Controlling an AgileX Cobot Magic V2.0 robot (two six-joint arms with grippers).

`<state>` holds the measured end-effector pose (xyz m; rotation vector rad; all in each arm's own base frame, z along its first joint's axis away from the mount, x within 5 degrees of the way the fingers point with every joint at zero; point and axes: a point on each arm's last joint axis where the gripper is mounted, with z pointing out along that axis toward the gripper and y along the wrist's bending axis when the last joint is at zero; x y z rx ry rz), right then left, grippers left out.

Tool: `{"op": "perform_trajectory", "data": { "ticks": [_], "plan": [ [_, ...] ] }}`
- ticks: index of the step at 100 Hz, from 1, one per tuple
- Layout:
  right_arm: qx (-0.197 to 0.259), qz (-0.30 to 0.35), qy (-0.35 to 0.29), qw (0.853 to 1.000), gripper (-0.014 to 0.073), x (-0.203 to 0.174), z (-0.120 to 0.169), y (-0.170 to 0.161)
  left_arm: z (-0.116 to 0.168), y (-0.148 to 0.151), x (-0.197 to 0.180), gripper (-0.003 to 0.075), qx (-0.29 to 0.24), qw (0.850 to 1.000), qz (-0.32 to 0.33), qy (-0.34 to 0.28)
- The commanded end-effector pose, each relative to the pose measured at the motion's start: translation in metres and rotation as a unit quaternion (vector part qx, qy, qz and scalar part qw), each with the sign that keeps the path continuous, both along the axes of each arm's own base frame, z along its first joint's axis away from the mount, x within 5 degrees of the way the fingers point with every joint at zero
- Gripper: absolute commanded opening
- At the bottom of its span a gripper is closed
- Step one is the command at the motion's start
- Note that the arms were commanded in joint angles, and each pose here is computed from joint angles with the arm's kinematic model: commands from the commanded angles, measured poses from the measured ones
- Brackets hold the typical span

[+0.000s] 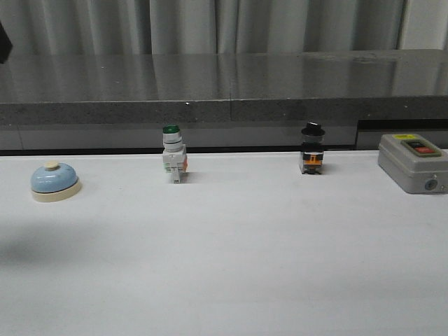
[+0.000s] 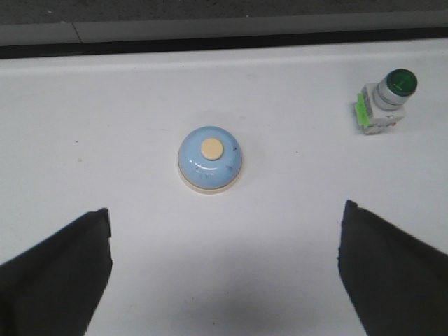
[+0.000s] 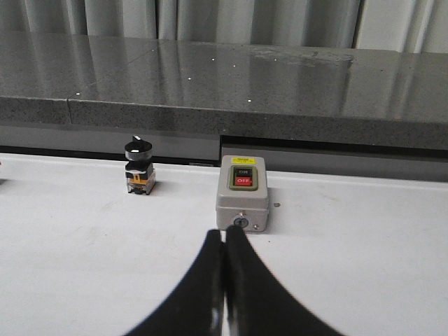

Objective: Place and press bell with both arms
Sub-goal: 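Lower the left gripper over the blue bell and close on it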

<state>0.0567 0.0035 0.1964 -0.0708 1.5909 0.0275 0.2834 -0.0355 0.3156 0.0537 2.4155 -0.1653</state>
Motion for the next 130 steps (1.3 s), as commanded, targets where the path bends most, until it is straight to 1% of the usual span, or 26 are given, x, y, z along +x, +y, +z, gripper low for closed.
{"op": "perform_trajectory", "data": {
  "ticks": [1, 16, 30, 56, 72, 107, 130],
  "plan": [
    [-0.006, -0.003, -0.058, 0.998, -0.0070, -0.002, 0.013, 0.000, 0.013, -0.005, 0.025, 0.0618, 0.001, 0.999, -0.003, -0.045],
    [-0.006, -0.003, -0.058, 0.998, -0.0070, -0.002, 0.013, 0.000, -0.004, -0.010, 0.063, 0.0618, 0.005, 1.000, -0.005, -0.021],
    [-0.006, -0.003, -0.058, 0.998, -0.0070, -0.002, 0.013, 0.000, -0.021, -0.017, 0.090, 0.0618, 0.008, 1.000, -0.011, 0.002],
    [-0.006, -0.003, -0.058, 0.998, -0.0070, -0.002, 0.013, 0.000, -0.058, -0.021, 0.123, 0.0618, 0.013, 0.999, -0.011, 0.044],
    [-0.006, -0.003, -0.058, 0.998, -0.0070, -0.002, 0.013, 0.000, -0.079, -0.022, 0.131, 0.0618, 0.016, 0.998, -0.011, 0.067],
    [-0.006, -0.003, -0.058, 0.998, -0.0070, -0.002, 0.013, 0.000, -0.114, -0.023, 0.139, 0.0618, 0.020, 0.994, -0.011, 0.105],
    [-0.006, -0.003, -0.058, 0.998, -0.0070, -0.002, 0.013, 0.000, -0.123, -0.023, 0.140, 0.0618, 0.022, 0.992, -0.012, 0.121]
  ]
}}
